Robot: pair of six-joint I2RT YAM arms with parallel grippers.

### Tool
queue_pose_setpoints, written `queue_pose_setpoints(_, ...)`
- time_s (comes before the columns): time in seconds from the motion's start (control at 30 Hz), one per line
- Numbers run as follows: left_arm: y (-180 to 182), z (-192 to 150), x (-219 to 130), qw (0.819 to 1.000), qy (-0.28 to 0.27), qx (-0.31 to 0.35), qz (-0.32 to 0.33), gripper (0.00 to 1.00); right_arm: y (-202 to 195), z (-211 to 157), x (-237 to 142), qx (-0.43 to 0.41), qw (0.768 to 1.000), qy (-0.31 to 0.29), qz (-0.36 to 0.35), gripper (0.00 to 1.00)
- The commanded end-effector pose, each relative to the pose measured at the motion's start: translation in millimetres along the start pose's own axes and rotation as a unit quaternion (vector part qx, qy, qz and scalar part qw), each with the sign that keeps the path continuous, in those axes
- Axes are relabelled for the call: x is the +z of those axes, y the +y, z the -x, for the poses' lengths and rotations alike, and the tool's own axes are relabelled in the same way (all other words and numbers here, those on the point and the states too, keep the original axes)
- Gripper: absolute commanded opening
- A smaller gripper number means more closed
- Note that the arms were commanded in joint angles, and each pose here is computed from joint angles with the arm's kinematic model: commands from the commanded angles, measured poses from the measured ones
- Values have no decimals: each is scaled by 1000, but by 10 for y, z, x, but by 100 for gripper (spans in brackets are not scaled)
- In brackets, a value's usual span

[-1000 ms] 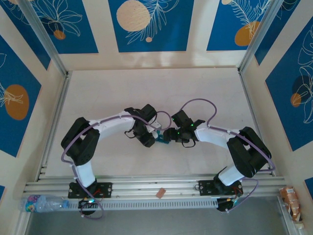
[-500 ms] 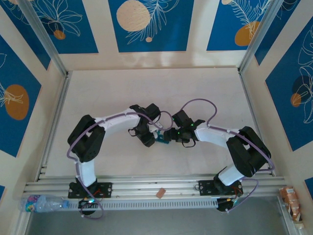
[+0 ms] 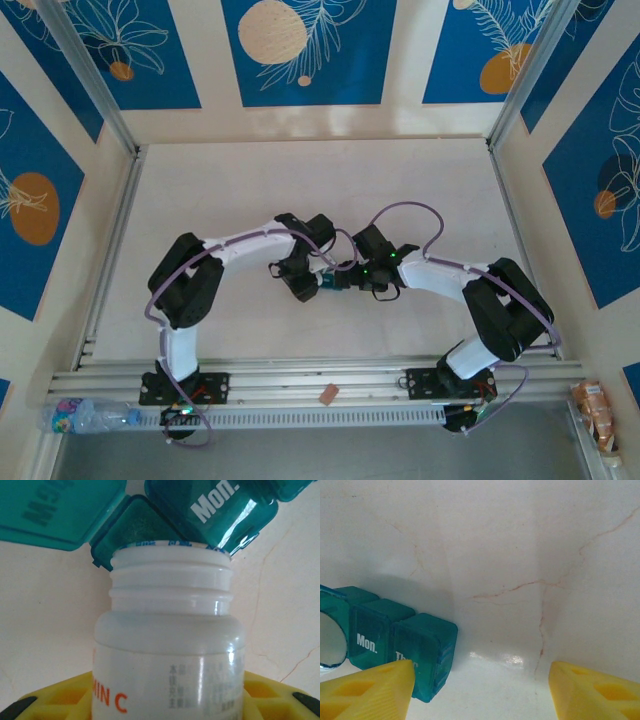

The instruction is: Sort the pills into containers

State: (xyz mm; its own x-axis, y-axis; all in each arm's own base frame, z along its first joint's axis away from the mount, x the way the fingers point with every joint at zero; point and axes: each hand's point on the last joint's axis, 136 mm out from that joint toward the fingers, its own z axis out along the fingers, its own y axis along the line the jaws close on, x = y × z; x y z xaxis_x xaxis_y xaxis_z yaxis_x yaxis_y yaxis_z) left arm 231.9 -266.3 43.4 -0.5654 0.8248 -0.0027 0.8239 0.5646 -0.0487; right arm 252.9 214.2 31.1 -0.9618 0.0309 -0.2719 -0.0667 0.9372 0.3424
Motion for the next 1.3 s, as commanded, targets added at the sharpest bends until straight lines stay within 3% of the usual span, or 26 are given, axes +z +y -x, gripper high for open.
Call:
queue_pose_setpoints(0.0, -58, 15, 4, 999, 15, 31, 7, 0, 34, -37, 34, 2, 1000, 8, 7, 71)
queue_pose_setpoints(0.43, 4, 40, -100, 999, 13, 35, 31, 0, 40, -37, 59, 2, 1000, 11, 8, 71)
queue_pose_setpoints(1.27, 118, -27, -80, 993, 63, 68, 78, 0, 45, -37, 87, 1, 1000, 14, 8, 71)
